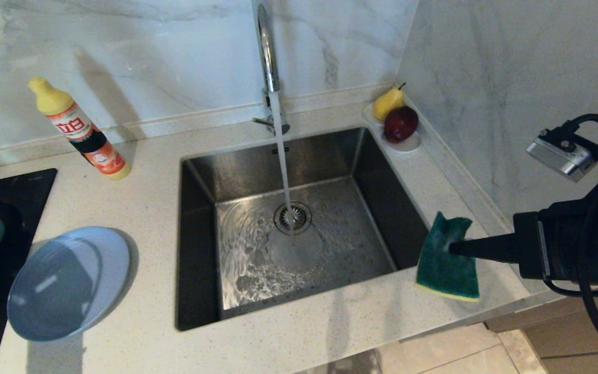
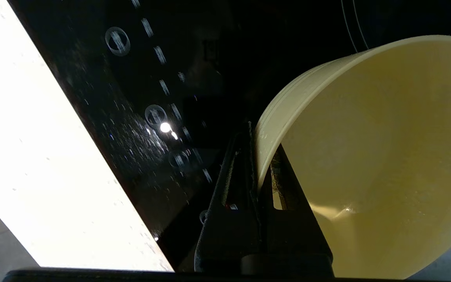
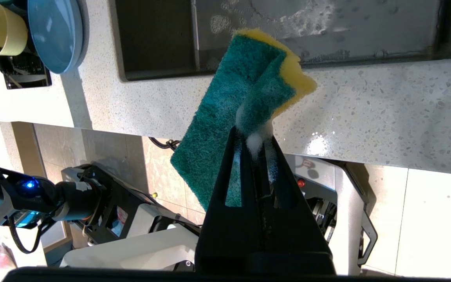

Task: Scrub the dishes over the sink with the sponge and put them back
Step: Place the bowl on the table, then wash the plate

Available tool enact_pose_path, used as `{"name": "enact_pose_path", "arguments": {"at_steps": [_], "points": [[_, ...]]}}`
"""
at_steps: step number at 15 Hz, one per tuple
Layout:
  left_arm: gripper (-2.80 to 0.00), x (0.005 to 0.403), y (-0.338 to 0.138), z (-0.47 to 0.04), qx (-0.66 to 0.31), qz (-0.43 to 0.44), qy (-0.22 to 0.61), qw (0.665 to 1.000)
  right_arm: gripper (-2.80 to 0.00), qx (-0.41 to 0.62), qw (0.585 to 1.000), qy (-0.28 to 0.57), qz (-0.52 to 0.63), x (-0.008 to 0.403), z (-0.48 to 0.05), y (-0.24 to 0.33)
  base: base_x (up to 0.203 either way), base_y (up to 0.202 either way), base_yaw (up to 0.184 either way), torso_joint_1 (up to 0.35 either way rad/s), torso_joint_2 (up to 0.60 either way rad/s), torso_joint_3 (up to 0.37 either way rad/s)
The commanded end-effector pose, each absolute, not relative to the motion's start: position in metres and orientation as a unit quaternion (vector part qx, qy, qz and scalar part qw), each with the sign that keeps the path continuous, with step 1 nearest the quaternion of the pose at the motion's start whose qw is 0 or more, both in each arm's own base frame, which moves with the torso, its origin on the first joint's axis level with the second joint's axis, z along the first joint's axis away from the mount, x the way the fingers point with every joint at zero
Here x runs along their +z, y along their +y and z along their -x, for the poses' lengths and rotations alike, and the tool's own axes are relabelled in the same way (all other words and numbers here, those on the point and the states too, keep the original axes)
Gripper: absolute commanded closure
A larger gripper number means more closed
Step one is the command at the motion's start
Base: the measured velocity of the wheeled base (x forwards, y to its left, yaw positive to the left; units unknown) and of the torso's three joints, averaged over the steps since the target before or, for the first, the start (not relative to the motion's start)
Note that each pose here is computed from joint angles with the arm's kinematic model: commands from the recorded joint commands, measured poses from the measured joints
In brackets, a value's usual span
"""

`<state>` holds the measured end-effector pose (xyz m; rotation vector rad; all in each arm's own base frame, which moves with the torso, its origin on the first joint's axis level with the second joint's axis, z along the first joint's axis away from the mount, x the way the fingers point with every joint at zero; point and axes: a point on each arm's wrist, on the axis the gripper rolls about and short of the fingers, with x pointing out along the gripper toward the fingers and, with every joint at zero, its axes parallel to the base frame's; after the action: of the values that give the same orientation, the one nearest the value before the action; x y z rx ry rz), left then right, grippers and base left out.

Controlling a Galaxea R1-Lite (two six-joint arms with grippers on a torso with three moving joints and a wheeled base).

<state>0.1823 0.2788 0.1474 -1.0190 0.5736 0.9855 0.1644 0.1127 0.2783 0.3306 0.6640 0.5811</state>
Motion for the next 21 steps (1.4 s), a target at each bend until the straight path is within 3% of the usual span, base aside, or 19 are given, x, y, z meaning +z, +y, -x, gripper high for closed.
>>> {"name": "enact_pose_path", "arguments": {"at_steps": [1,2,7,13,14,18,21], "points": [[0.0,0.143,0.29,-0.181,0.451,0.464,0.26,0.717,0.0,0.28,0.891,0.321,-0.16,0.278,-0.164,0.112,0.0,0.0,0.0,0.0,0.0,0.0],[-2.8,0.143,0.292,-0.18,0.45,0.464,0.258,0.718,0.0,0.28,0.89,0.322,-0.16,0.278,-0.164,0.112,0.0,0.0,0.0,0.0,0.0,0.0],[-2.8,0.156,0.298,-0.174,0.43,0.476,0.237,0.73,0.0,0.281,0.89,0.322,-0.16,0.279,-0.162,0.111,0.0,0.0,0.0,0.0,0.0,0.0],[-2.8,0.227,0.271,-0.16,0.388,0.459,0.181,0.779,0.0,0.28,0.889,0.326,-0.158,0.276,-0.16,0.111,0.0,0.0,0.0,0.0,0.0,0.0],[0.0,0.237,0.266,-0.157,0.386,0.455,0.175,0.784,0.0,0.28,0.889,0.325,-0.158,0.276,-0.16,0.111,0.0,0.0,0.0,0.0,0.0,0.0],[0.0,0.284,0.219,-0.135,0.321,0.446,0.166,0.819,0.0,0.282,0.887,0.329,-0.156,0.274,-0.16,0.112,0.0,0.0,0.0,0.0,0.0,0.0],[0.0,0.298,0.169,-0.129,0.244,0.41,0.222,0.85,0.0,0.283,0.887,0.329,-0.156,0.273,-0.159,0.112,0.0,0.0,0.0,0.0,0.0,0.0]]}}
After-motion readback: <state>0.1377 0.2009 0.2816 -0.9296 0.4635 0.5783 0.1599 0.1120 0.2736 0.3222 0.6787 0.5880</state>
